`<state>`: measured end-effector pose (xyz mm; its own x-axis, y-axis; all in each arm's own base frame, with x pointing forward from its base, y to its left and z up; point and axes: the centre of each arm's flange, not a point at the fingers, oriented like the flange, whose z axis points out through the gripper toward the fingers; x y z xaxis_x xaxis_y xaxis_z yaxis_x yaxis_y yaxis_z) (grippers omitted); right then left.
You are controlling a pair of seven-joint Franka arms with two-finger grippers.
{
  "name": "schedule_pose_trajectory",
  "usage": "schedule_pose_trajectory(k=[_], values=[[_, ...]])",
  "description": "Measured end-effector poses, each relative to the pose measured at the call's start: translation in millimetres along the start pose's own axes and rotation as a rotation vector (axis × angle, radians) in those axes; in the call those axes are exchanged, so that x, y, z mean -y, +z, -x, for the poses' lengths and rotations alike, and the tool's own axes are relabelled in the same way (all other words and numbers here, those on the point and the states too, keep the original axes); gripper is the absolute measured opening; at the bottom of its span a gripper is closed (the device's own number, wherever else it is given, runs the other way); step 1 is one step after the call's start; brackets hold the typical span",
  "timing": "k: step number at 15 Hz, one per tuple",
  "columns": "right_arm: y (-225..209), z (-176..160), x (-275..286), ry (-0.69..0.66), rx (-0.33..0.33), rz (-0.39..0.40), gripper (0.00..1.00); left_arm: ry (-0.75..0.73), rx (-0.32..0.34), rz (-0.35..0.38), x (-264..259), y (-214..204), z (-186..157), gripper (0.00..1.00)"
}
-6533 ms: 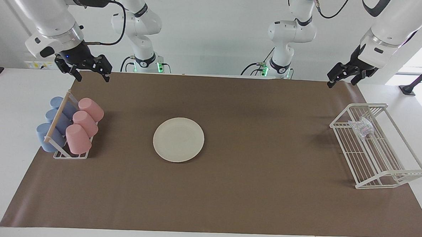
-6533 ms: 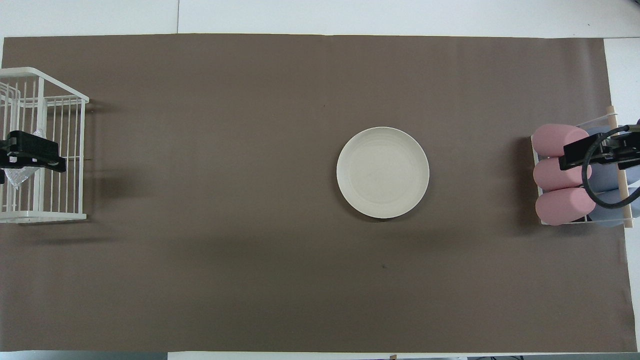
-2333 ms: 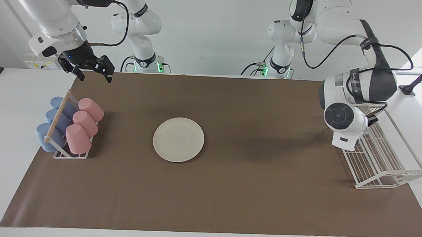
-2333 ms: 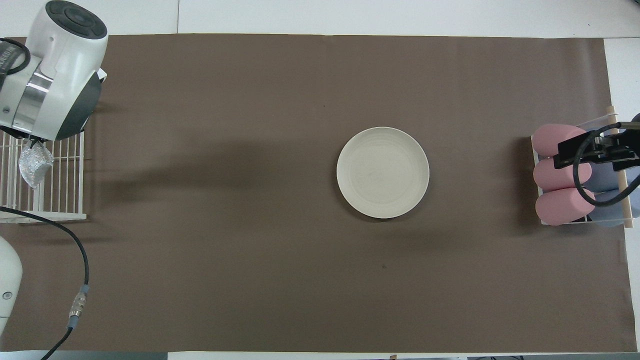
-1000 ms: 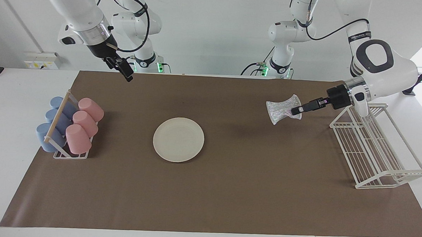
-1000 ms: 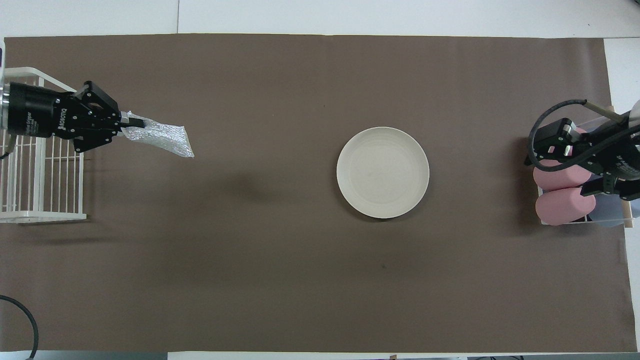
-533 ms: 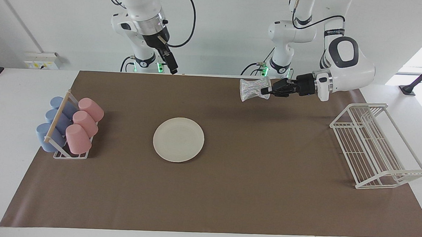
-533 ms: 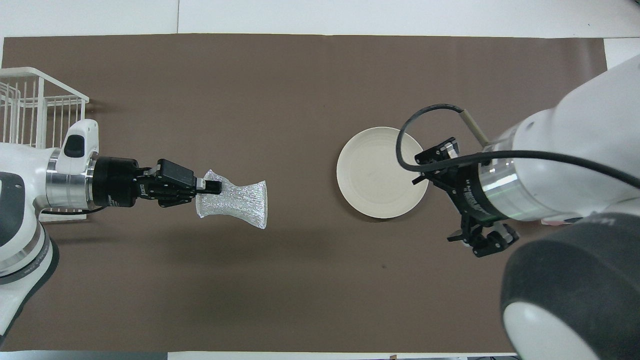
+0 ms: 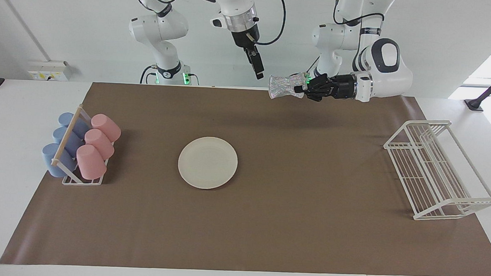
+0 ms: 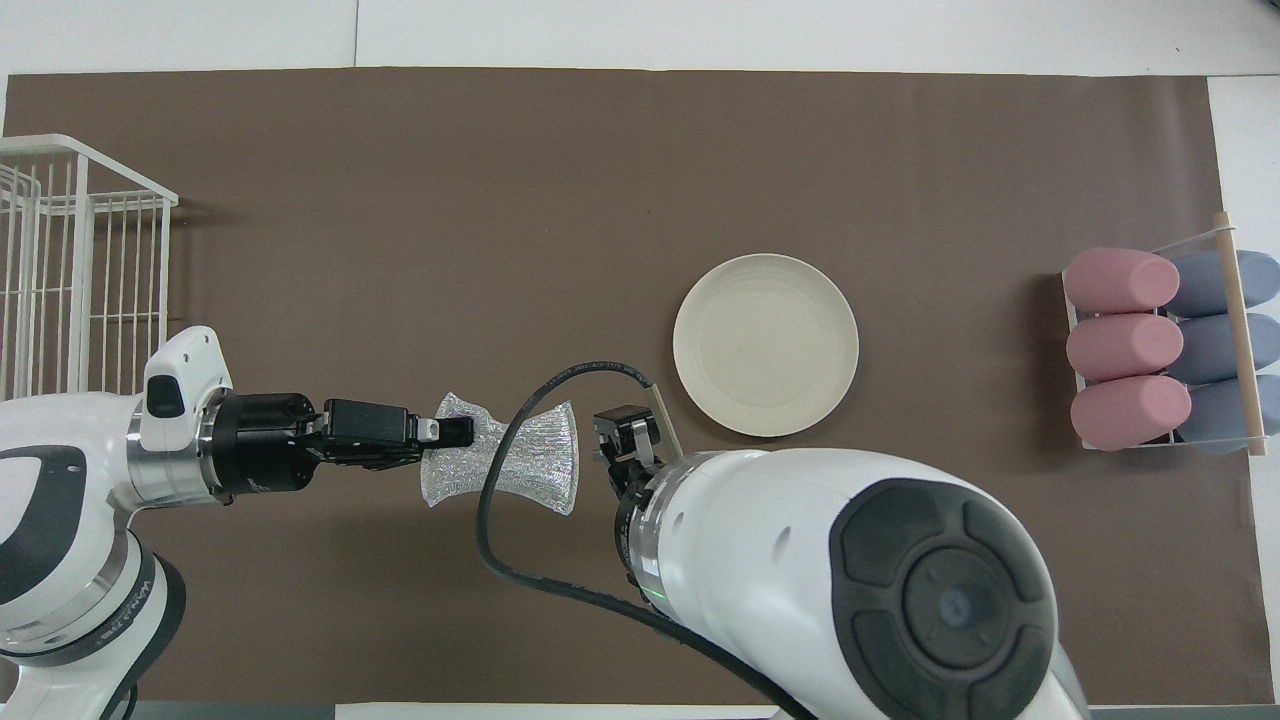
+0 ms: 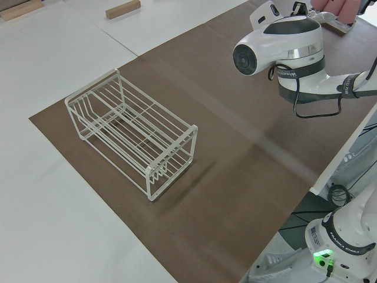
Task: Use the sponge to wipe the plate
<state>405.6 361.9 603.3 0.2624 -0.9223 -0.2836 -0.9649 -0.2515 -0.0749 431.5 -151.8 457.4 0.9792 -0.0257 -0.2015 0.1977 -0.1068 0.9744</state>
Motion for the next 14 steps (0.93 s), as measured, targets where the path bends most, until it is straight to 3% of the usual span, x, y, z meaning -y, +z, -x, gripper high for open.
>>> schedule_pose_trajectory(k=[6,9,14], values=[[-7,-14,11,0.016,0.021,-0.037,1.00,0.041,0.048,0.000,0,27,10,0.06],[-9,4,8,0.095,0.085,-0.057,1.00,0.052,0.059,-0.004,1,37,13,0.06],[0,47,-18,0.153,0.096,-0.022,1.00,0.056,0.058,-0.006,1,38,14,0.06]])
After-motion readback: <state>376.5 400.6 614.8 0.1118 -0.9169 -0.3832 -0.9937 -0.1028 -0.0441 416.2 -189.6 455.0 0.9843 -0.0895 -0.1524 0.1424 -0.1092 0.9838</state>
